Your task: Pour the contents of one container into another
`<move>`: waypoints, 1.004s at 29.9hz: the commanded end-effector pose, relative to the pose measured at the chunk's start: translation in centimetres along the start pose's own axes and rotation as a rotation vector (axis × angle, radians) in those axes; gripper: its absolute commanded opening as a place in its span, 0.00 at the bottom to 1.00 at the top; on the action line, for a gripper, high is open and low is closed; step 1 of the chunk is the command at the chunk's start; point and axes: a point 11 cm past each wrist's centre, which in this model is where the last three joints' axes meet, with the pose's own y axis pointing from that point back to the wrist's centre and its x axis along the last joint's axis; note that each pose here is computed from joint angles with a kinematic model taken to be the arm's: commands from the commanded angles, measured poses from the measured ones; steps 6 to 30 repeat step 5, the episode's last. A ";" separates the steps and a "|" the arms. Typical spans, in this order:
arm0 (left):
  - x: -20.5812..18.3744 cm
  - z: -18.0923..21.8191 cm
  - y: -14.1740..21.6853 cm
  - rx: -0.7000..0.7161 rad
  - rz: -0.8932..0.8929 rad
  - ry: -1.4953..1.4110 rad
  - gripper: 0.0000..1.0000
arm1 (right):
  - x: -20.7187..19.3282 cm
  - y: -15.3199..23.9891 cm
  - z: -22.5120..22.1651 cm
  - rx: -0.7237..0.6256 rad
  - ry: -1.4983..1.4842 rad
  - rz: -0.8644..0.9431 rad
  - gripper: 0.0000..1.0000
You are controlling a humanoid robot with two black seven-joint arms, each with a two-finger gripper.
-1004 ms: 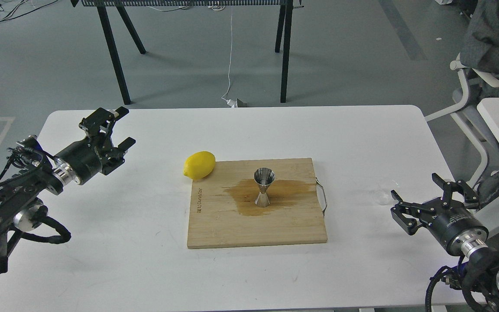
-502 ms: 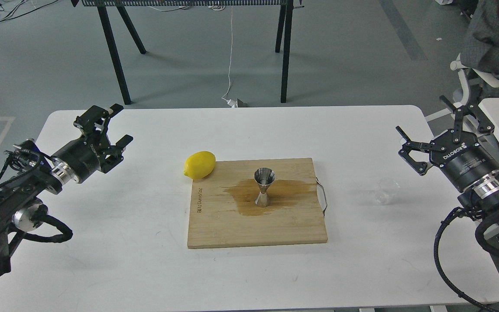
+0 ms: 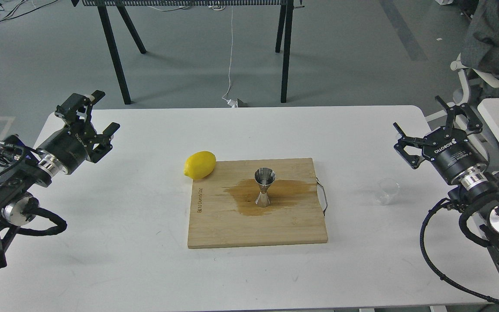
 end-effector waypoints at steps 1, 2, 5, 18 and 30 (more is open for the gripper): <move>-0.1 -0.1 -0.1 -0.001 -0.001 0.004 0.99 | -0.3 -0.4 -0.5 0.016 0.002 -0.010 0.99; -0.1 -0.1 -0.1 -0.001 -0.001 0.004 0.99 | -0.5 -0.5 -0.7 0.023 0.003 -0.014 0.99; -0.2 -0.1 -0.1 -0.003 -0.001 0.006 0.99 | -0.7 -0.6 -0.7 0.029 0.003 -0.020 0.99; -0.2 -0.1 -0.1 -0.003 -0.001 0.006 0.99 | -0.7 -0.6 -0.7 0.029 0.003 -0.020 0.99; -0.2 -0.1 -0.1 -0.003 -0.001 0.006 0.99 | -0.7 -0.6 -0.7 0.029 0.003 -0.020 0.99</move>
